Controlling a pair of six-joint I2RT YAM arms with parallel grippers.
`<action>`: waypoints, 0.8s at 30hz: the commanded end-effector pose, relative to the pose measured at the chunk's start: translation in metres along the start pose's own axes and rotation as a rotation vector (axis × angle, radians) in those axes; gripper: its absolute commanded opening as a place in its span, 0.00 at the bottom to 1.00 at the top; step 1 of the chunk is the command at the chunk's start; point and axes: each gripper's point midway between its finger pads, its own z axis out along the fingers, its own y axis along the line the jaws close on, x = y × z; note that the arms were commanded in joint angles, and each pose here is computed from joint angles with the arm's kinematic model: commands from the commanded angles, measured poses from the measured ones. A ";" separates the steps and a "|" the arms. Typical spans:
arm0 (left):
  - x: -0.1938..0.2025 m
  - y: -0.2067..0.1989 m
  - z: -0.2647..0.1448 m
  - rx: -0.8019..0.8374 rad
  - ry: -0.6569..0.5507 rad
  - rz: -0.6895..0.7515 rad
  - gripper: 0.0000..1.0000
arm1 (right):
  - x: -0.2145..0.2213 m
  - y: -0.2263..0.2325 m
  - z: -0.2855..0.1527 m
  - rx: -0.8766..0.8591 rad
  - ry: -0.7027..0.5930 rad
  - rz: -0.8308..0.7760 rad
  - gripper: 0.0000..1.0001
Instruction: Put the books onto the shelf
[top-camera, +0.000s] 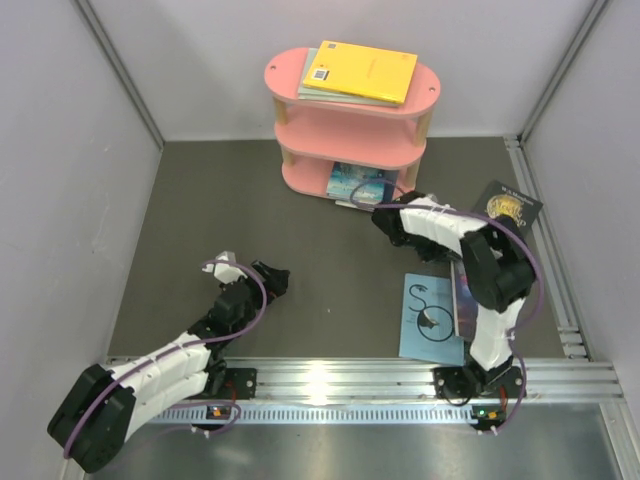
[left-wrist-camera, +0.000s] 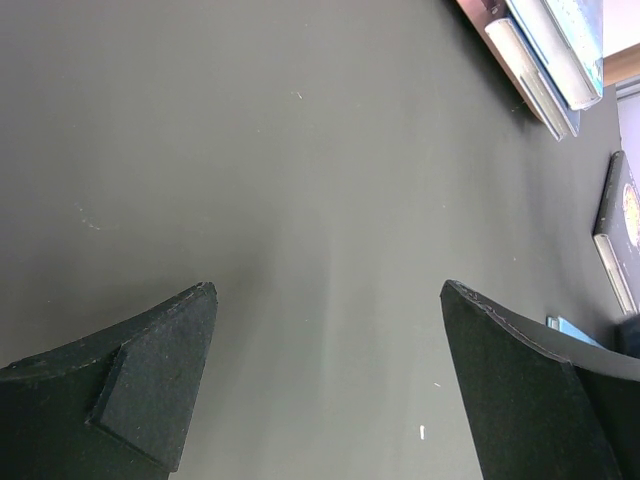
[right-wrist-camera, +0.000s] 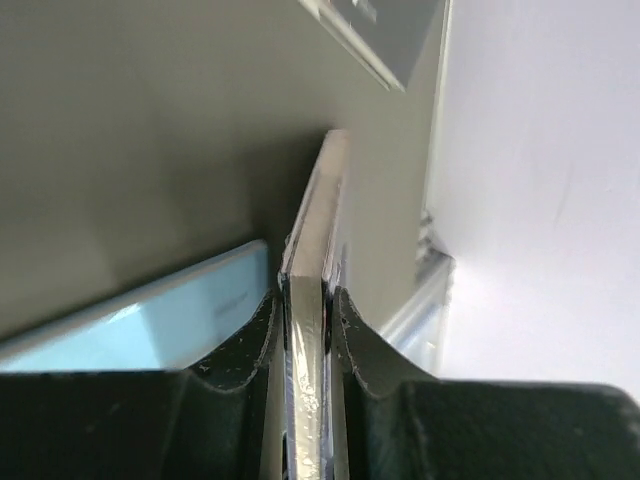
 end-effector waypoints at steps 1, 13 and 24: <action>0.024 0.040 -0.008 -0.060 0.035 0.036 0.99 | -0.034 -0.033 -0.077 -0.148 -0.189 0.210 0.00; 0.037 -0.011 -0.015 0.163 0.155 0.036 0.99 | -0.031 -0.054 -0.216 -0.847 -0.479 0.378 0.00; 0.038 -0.128 -0.030 0.566 0.275 -0.002 0.99 | 0.007 -0.067 -0.309 -1.485 -0.673 0.391 0.00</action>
